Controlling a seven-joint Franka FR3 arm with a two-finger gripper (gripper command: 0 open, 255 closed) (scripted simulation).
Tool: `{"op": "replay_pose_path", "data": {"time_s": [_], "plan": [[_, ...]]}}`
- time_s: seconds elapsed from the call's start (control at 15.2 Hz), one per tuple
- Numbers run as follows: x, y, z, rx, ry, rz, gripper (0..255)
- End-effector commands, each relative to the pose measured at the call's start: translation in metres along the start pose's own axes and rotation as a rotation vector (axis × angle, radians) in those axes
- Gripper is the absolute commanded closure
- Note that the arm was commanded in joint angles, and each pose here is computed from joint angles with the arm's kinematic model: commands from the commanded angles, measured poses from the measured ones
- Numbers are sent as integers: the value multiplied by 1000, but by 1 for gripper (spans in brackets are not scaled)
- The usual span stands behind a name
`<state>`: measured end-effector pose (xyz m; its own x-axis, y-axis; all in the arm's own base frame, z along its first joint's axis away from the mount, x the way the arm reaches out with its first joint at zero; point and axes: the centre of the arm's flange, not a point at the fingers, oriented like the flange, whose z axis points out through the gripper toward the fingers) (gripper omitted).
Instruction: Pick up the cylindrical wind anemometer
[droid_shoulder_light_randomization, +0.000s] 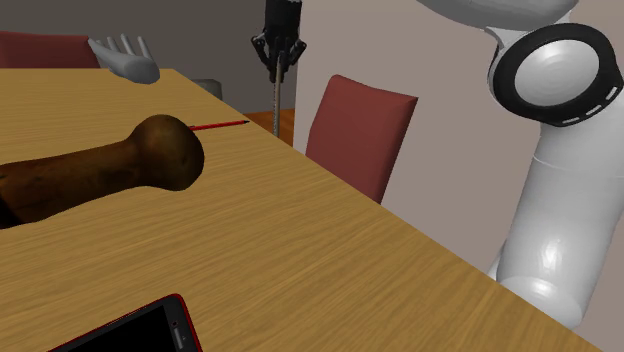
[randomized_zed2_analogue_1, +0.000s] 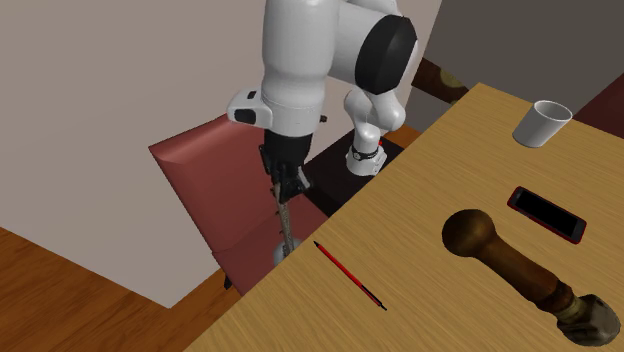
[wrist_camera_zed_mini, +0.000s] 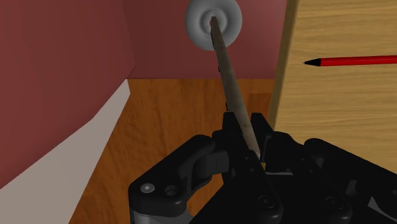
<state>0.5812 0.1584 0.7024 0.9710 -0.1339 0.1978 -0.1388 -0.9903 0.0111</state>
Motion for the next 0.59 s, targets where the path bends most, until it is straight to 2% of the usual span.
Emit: {"op": "replay_pose_path", "data": {"time_s": [0.0, 0.4, 0.53], "plan": [[1, 0, -11, 0, 0, 0, 255], [7, 1, -42, 0, 0, 0, 255], [8, 1, -43, 0, 0, 0, 255]]}}
